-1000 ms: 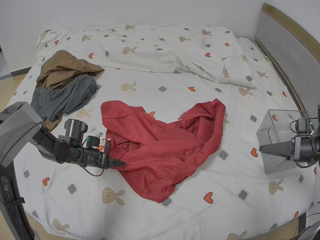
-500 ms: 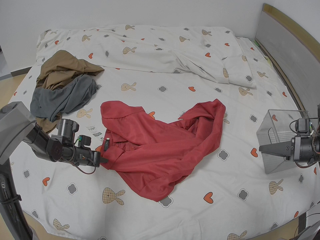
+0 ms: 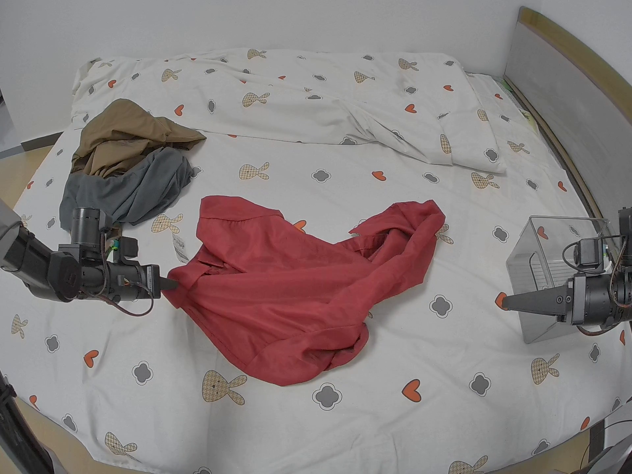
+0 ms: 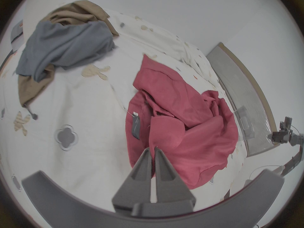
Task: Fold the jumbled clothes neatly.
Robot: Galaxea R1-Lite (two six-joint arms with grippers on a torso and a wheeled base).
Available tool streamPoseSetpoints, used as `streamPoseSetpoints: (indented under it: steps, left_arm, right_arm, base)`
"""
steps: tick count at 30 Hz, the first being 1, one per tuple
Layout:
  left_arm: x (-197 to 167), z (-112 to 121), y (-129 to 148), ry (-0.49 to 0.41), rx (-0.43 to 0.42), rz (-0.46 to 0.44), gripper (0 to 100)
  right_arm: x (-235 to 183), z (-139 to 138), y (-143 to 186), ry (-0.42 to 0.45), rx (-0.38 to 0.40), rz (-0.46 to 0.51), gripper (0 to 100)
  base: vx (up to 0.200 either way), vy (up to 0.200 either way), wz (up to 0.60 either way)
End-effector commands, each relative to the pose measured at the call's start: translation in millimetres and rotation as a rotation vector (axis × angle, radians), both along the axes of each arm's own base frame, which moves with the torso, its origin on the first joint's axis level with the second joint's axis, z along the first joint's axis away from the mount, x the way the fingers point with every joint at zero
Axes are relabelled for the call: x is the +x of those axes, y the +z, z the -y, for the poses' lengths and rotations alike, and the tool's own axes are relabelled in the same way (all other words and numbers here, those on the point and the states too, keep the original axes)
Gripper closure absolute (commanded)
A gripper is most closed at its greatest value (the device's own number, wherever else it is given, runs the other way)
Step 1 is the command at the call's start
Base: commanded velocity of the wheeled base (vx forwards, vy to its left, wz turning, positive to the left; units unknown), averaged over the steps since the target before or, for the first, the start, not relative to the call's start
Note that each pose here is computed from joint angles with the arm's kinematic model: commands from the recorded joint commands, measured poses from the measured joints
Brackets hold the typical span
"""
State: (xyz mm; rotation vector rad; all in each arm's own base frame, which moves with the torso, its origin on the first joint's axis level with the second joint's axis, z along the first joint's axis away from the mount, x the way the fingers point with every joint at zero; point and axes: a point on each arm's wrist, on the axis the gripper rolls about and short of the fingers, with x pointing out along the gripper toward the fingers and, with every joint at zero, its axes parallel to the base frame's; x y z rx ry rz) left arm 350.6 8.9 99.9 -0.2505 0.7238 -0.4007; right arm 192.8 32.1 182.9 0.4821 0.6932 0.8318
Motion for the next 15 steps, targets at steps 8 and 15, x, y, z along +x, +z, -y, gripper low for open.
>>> streamPoseSetpoints:
  steps: [8,15]
  left_arm:
    - [-3.8,-30.4,24.6,0.112,0.022,-0.033,100]
    - [-9.3,-16.4,12.8,0.072,0.022,-0.078,0]
  right_arm:
    - [7.9,-5.1,-9.9,0.020,-0.007,-0.050,0]
    - [18.5,-19.7,-24.7,0.028,-0.060,-0.112,0]
  base:
    - [0.000,0.000,0.00]
    - [0.000,0.000,0.00]
